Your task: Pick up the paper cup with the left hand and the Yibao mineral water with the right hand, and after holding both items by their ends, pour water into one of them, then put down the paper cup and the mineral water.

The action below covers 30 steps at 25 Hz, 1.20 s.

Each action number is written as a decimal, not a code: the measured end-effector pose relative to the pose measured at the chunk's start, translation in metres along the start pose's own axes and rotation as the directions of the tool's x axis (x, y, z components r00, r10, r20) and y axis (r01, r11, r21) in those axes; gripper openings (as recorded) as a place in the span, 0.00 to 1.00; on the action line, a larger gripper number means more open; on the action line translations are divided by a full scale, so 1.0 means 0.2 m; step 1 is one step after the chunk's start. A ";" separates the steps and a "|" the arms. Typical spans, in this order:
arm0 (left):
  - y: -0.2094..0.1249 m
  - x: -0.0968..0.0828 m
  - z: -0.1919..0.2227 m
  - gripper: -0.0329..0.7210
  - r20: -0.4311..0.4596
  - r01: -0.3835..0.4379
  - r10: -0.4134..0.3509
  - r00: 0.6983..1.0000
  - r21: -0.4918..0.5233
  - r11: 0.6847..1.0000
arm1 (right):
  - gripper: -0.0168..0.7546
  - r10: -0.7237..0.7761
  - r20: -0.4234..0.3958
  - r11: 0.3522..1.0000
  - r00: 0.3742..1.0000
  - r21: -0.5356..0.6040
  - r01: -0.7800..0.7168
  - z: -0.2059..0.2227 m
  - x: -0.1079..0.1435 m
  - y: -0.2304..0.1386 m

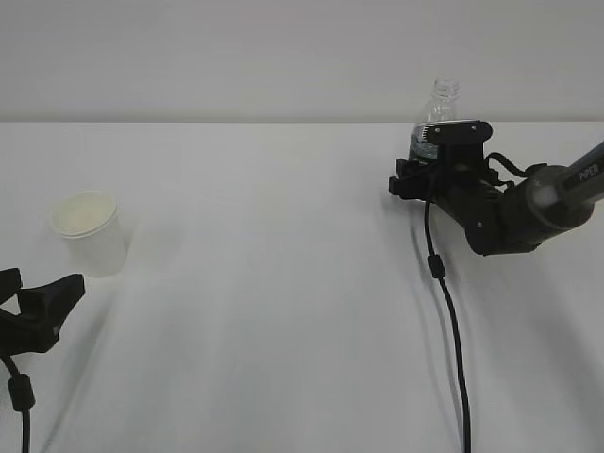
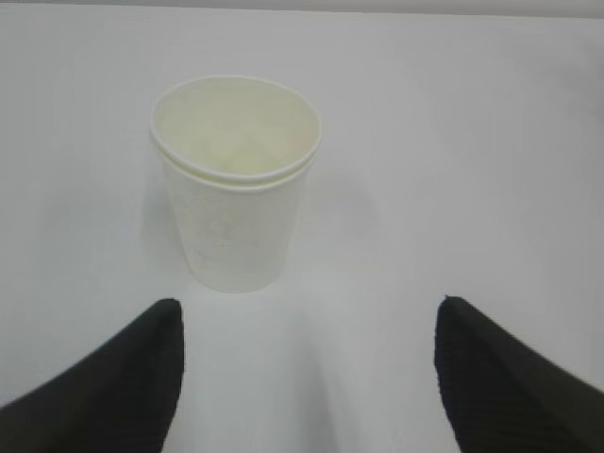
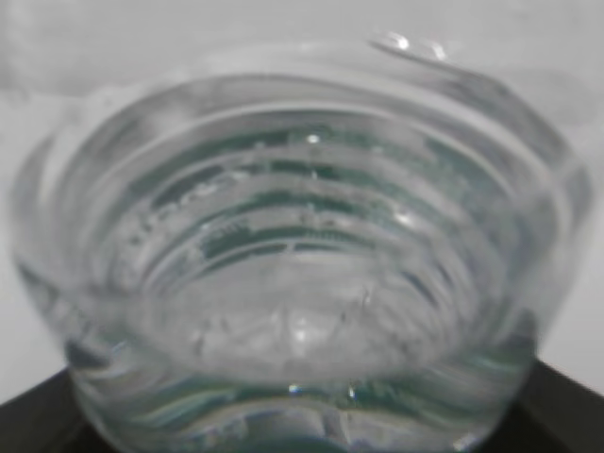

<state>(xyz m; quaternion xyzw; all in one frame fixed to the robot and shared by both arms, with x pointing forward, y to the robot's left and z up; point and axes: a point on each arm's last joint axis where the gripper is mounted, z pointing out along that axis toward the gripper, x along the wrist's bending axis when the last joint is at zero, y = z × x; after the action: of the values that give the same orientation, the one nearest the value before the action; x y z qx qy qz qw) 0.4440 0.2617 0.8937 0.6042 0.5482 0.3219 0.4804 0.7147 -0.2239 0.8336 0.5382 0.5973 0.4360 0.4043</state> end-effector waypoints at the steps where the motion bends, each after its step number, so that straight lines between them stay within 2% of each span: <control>1: 0.00 0.00 0.00 0.83 0.000 0.000 0.000 1.000 0.000 1.000 | 0.74 -0.007 0.000 1.000 1.000 0.000 0.007 0.00 0.00 0.00; 30: 0.00 0.00 0.00 0.83 -0.002 0.001 -0.001 1.000 0.000 1.000 | 0.72 -0.011 0.008 0.999 1.000 -0.045 0.011 0.00 0.00 0.01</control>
<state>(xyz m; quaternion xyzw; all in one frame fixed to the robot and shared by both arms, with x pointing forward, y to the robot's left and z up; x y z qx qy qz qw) 0.4440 0.2619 0.8937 0.6037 0.5488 0.3223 0.4801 0.7161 -0.2244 0.8357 0.5273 0.5887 0.4450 0.4211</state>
